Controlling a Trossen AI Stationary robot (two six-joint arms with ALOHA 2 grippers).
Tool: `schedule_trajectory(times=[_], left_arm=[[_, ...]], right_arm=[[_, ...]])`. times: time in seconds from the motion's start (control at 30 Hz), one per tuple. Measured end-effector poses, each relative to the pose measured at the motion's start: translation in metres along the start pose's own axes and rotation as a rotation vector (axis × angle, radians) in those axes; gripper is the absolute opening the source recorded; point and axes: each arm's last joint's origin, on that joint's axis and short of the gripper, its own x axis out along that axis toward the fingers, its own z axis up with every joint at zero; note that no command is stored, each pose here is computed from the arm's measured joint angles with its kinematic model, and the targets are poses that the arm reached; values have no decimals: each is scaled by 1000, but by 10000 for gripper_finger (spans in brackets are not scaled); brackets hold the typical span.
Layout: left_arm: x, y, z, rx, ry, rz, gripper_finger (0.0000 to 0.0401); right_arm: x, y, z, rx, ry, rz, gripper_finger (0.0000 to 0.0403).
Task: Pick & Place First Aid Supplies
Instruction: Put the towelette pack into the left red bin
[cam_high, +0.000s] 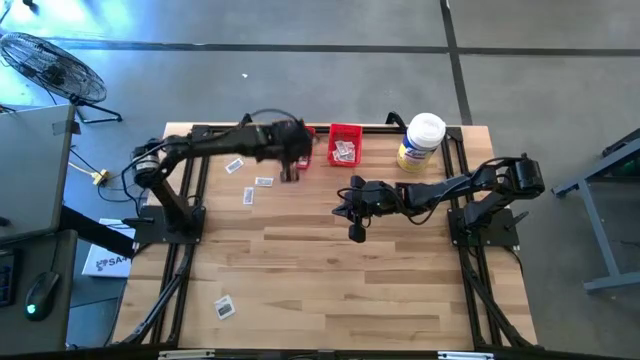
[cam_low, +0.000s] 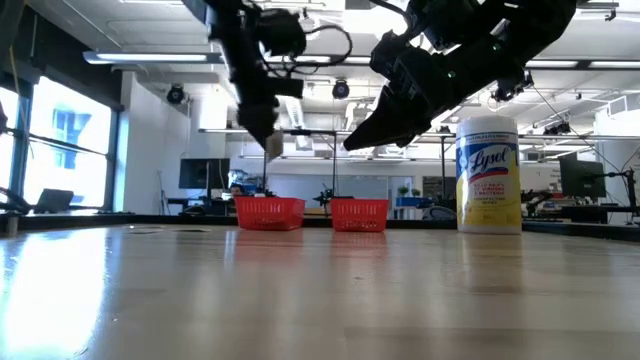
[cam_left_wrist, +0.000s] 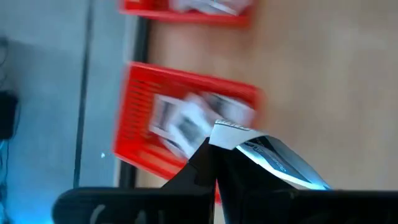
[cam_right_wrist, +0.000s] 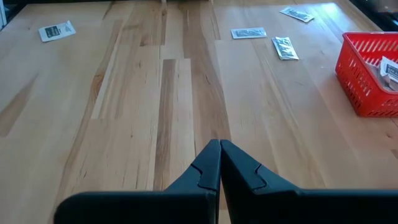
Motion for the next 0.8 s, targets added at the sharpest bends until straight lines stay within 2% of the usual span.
schedule_trajectory(times=[0.17, 0.4, 0.57, 0.8], left_arm=[[40, 26, -5, -96, 9, 34, 0], [85, 27, -15, -157, 117, 28, 1], [95, 24, -18, -190, 149, 25, 21], [94, 23, -19, -217, 158, 27, 80]], right_arm=[[0, 0, 0, 0, 0, 0, 2], [0, 0, 0, 0, 4, 0, 3], [0, 0, -1, 0, 9, 0, 3], [0, 0, -1, 0, 11, 0, 2]])
